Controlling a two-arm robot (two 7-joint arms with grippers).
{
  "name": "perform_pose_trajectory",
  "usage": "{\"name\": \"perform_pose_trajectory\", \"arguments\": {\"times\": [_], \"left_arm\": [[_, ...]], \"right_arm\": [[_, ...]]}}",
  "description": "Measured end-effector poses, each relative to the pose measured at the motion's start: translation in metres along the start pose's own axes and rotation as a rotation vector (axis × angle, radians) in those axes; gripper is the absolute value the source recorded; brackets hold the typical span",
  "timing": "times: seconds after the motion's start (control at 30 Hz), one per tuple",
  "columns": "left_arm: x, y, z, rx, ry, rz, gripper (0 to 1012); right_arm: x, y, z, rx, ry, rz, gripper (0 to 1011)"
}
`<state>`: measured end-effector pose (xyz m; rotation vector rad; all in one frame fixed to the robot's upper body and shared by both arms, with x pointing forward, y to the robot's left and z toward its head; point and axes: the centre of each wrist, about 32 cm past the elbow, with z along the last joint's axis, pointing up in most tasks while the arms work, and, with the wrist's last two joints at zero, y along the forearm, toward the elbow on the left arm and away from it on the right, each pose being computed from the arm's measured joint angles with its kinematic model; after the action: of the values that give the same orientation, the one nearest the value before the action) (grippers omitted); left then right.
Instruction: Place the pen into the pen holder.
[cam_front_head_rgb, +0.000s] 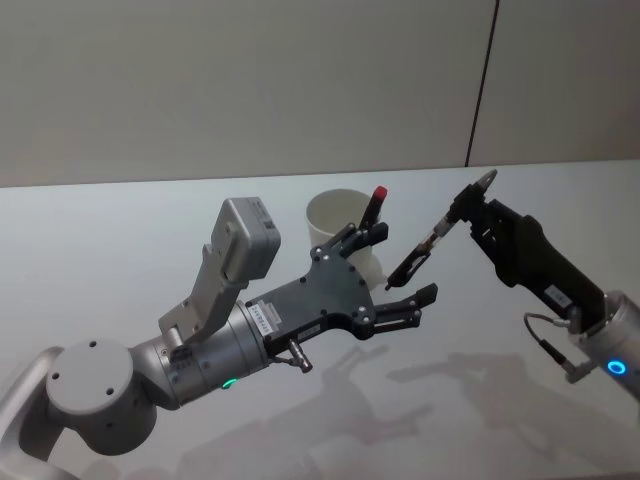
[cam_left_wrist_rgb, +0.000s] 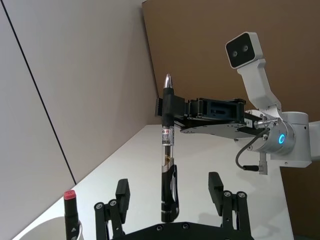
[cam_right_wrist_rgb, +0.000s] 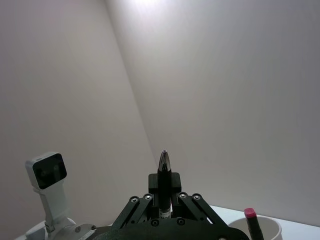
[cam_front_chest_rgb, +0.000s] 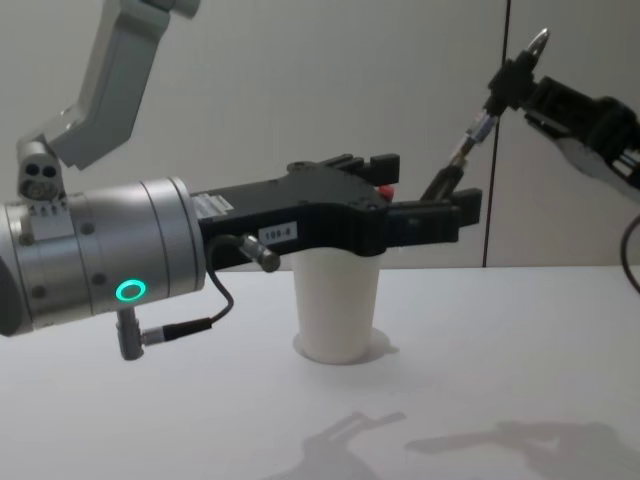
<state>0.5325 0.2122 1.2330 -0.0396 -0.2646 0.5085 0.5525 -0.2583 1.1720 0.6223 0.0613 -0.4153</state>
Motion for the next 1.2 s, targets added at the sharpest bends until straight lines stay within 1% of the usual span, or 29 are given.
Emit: {"name": "perform_pose_trajectory", "arguments": {"times": [0.23, 0.27, 0.33, 0.37, 0.47, 0.67, 0.87, 1.2], "left_arm": [[0.0, 0.0, 0.0, 0.0, 0.0, 0.0, 1003], [0.0, 0.0, 0.0, 0.0, 0.0, 0.0, 1003], [0.0, 0.0, 0.0, 0.0, 0.0, 0.0, 1003], [0.0, 0.0, 0.0, 0.0, 0.0, 0.0, 1003], [0.0, 0.0, 0.0, 0.0, 0.0, 0.0, 1003], [0.0, 0.0, 0.0, 0.0, 0.0, 0.0, 1003], [0.0, 0.0, 0.0, 0.0, 0.0, 0.0, 1003], [0.0, 0.0, 0.0, 0.0, 0.0, 0.0, 1003]], "right_arm": [[0.0, -0.001, 0.013, -0.022, -0.055, -0.009, 123], [0.0, -0.001, 0.013, -0.022, -0.055, -0.009, 123], [0.001, -0.001, 0.019, -0.028, -0.077, -0.013, 123], [0.001, -0.001, 0.019, -0.028, -0.077, -0.013, 123], [0.002, 0.0, 0.024, -0.037, -0.1, -0.018, 123], [0.006, 0.002, 0.032, -0.045, -0.132, -0.027, 123], [0.011, 0.004, 0.035, -0.05, -0.155, -0.036, 123], [0.024, 0.011, 0.039, -0.044, -0.196, -0.055, 123]]}}
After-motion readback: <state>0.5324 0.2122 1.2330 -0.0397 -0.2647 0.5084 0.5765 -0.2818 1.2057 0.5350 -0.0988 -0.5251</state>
